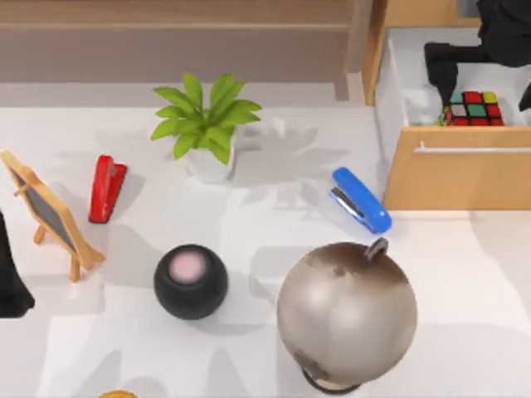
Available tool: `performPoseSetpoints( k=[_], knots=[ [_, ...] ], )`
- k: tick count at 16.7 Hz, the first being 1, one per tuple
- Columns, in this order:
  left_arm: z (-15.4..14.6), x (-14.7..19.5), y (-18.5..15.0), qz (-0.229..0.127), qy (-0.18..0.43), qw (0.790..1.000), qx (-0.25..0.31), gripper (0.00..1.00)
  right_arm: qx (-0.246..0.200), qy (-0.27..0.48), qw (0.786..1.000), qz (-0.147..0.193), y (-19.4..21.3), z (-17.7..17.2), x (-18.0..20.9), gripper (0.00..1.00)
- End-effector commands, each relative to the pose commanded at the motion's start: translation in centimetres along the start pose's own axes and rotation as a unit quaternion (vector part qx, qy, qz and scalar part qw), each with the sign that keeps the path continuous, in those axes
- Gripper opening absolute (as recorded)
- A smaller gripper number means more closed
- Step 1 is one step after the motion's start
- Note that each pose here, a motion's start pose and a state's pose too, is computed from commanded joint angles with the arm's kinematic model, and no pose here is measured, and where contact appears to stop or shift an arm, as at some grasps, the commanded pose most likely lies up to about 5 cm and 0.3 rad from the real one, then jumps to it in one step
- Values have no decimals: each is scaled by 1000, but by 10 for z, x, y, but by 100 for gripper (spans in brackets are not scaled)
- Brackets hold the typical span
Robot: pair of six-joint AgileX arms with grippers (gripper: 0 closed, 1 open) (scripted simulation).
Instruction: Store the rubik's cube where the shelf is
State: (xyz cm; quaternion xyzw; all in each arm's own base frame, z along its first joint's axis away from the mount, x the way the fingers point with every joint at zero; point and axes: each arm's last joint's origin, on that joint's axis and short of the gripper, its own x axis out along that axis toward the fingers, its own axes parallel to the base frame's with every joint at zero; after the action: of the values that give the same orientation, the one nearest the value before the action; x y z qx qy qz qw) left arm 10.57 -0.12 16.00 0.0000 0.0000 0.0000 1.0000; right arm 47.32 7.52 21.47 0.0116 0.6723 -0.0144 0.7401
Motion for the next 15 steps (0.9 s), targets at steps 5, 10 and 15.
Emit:
performPoseSetpoints(
  k=[5,10,15],
  knots=[
    [0,0,0,0,0,1000,0,100,1,3,1000,-1,-3,4,31,100],
    [0,0,0,0,0,1000,0,100,-1,-2,1000,1,-3,11,44,100],
    [0,0,0,0,0,1000,0,100,-1,-2,1000,1,-3,11,44,85]
  ],
)
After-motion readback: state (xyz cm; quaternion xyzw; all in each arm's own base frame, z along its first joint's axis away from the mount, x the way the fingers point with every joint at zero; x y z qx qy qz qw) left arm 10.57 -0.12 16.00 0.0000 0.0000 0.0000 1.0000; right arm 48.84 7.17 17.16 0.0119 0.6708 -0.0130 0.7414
